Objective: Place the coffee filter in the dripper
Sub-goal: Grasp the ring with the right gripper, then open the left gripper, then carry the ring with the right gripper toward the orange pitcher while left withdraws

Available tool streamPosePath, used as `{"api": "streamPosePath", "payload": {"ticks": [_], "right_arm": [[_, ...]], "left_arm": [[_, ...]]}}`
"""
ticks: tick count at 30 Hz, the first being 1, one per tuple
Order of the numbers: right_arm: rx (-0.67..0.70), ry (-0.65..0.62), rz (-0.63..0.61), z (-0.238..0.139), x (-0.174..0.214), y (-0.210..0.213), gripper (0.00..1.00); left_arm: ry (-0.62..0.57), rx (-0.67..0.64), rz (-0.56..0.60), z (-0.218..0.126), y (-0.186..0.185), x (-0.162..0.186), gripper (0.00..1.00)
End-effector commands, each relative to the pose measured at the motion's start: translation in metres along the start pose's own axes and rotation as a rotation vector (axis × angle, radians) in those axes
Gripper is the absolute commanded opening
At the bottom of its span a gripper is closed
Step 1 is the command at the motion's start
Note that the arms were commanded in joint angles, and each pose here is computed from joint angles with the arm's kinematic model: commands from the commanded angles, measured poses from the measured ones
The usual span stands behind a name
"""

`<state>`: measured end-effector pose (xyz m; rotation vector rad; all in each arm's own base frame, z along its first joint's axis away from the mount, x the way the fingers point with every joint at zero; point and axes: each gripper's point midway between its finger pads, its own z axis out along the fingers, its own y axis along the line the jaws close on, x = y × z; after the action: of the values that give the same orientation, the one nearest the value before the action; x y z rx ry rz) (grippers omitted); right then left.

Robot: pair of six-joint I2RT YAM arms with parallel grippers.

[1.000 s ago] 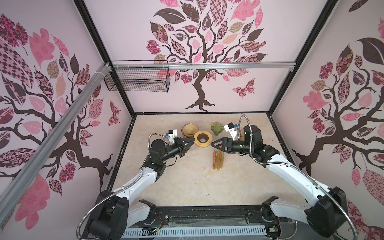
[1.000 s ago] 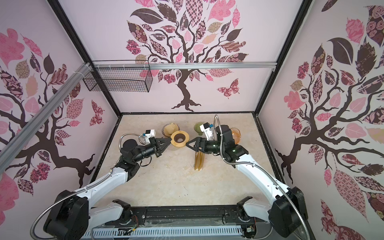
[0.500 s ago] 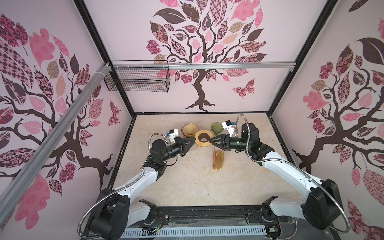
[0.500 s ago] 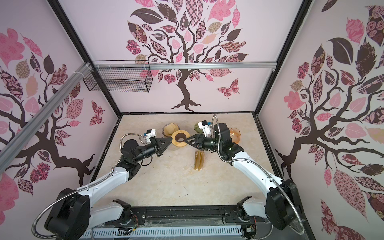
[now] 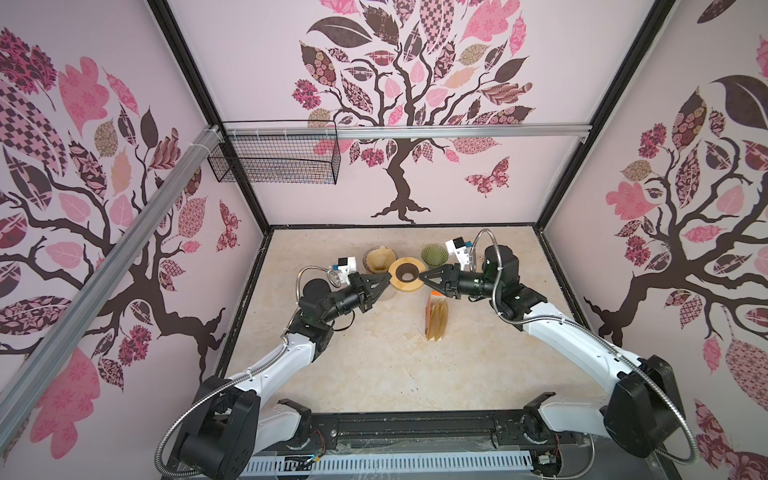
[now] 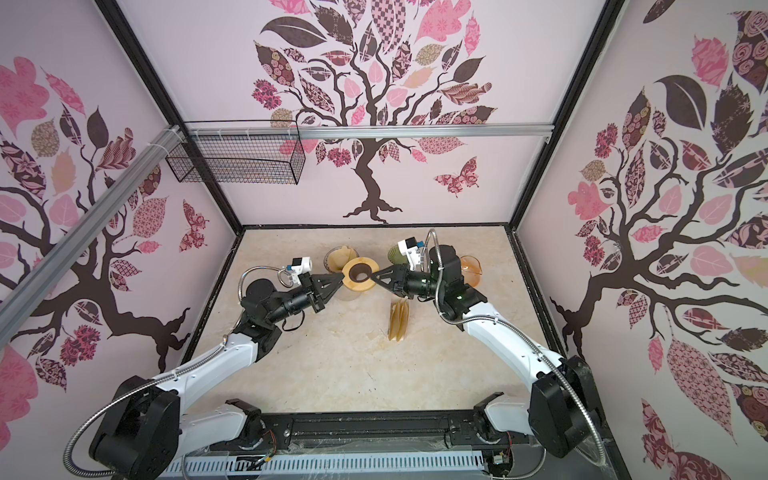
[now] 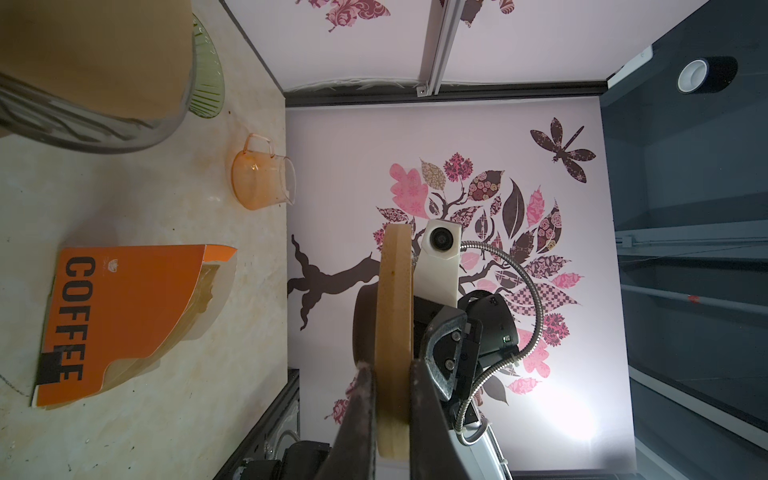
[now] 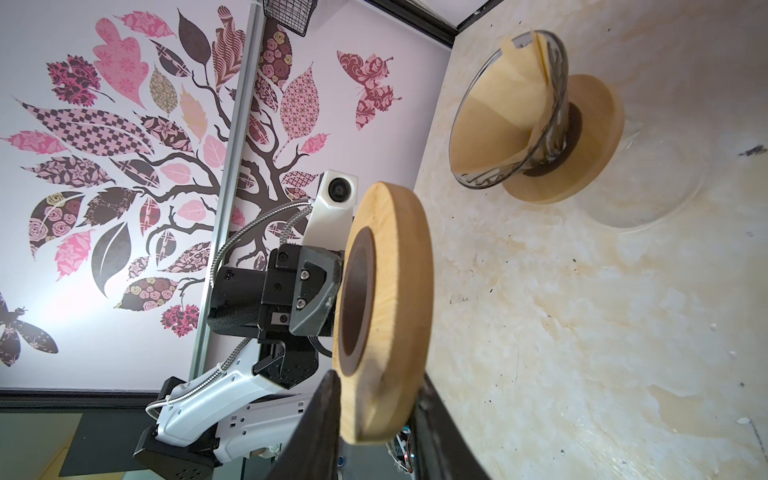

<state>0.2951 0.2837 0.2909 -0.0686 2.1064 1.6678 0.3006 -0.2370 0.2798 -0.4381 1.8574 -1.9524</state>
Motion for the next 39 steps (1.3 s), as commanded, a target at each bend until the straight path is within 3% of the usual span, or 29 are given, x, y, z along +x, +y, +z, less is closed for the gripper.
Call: {"api": "streamPosePath", "payload": {"ticks": [1, 10, 13, 19, 22, 26, 32, 37, 39], "right_arm": [[-0.034, -0.026, -0.01, 0.005, -0.009, 0.005, 0.27], [-0.035, -0.062, -0.003, 0.004, -0.015, 0.006, 0.02], [-0.021, -0.084, -0.003, 0.002, -0.021, 0.003, 0.0], [-0.003, -0.188, -0.03, -0.021, -0.056, 0.008, 0.0], [0.018, -0.285, -0.044, -0.045, -0.086, 0.01, 0.0], [0.06, -0.447, -0.032, -0.089, -0.13, -0.002, 0.0], [0.203, -0.757, 0.106, -0.187, -0.178, -0.08, 0.0], [0.298, -0.89, 0.183, -0.236, -0.189, -0.138, 0.0], [0.328, -0.92, 0.217, -0.249, -0.189, -0.161, 0.0]], "left_arm": [[0.021, 0.046, 0.04, 0.003, -0.018, 0.002, 0.0], [0.04, 0.033, 0.084, 0.006, -0.014, 0.002, 0.01], [0.041, 0.029, 0.112, 0.007, -0.016, 0.002, 0.09], [0.056, 0.027, 0.179, 0.009, -0.031, -0.004, 0.42], [0.051, 0.035, 0.214, 0.006, -0.044, -0.013, 0.63], [0.03, 0.015, 0.272, 0.0, -0.059, -0.027, 0.79], [0.106, -0.194, 0.403, 0.002, -0.048, -0.026, 0.87], [0.188, -0.404, 0.566, 0.006, -0.036, -0.015, 0.9], [0.234, -0.403, 0.594, 0.014, -0.035, -0.004, 0.9]]}}
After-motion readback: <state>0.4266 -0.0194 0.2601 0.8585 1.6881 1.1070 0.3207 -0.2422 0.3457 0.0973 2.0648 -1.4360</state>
